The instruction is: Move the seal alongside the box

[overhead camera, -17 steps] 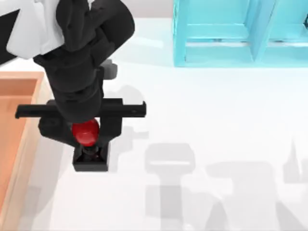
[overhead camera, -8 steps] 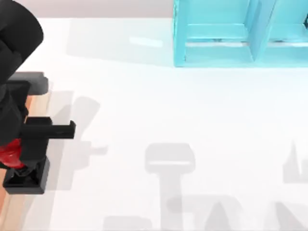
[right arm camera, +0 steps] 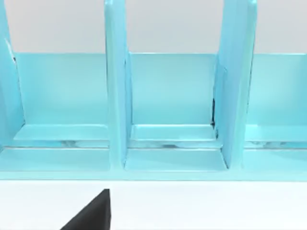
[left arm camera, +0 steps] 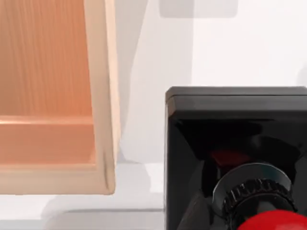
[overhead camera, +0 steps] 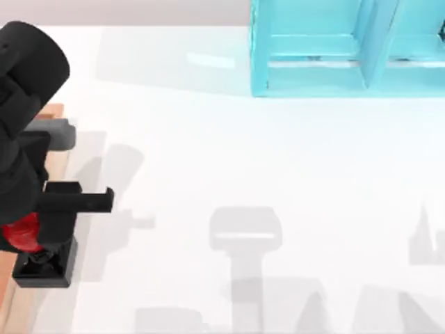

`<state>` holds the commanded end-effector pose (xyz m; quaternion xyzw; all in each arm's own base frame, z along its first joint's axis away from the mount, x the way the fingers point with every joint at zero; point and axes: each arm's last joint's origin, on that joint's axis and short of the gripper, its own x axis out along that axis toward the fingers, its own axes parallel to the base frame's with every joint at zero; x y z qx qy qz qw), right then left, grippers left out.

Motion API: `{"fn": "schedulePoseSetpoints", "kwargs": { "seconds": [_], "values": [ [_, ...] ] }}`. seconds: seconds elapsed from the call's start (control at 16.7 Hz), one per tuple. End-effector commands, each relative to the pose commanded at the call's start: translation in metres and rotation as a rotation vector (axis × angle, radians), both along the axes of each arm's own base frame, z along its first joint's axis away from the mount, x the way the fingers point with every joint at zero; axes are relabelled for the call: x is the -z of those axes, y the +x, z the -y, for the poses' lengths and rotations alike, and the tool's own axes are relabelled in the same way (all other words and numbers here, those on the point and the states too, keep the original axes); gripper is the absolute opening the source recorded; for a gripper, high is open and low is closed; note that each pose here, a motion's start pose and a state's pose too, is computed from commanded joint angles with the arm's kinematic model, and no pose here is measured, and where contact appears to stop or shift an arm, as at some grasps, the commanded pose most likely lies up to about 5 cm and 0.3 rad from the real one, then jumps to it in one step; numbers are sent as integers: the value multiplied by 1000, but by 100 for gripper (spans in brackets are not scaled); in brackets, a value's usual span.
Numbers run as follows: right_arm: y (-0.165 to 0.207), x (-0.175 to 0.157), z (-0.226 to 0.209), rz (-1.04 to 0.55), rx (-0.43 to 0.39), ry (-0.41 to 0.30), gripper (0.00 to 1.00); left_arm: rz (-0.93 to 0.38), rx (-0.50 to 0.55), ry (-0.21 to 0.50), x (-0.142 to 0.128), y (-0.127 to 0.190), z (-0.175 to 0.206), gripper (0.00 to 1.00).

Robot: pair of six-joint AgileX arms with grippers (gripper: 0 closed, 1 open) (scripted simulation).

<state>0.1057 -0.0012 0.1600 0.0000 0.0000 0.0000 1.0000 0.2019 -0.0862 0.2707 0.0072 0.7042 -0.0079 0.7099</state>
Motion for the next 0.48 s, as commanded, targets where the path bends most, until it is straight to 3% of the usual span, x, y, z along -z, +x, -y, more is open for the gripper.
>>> {"fn": "schedulePoseSetpoints", "kwargs": {
  "seconds": [0.48],
  "values": [
    [0,0,0,0,0,0,100,-4,-1,0,43,-2,-1,0]
  ]
}}
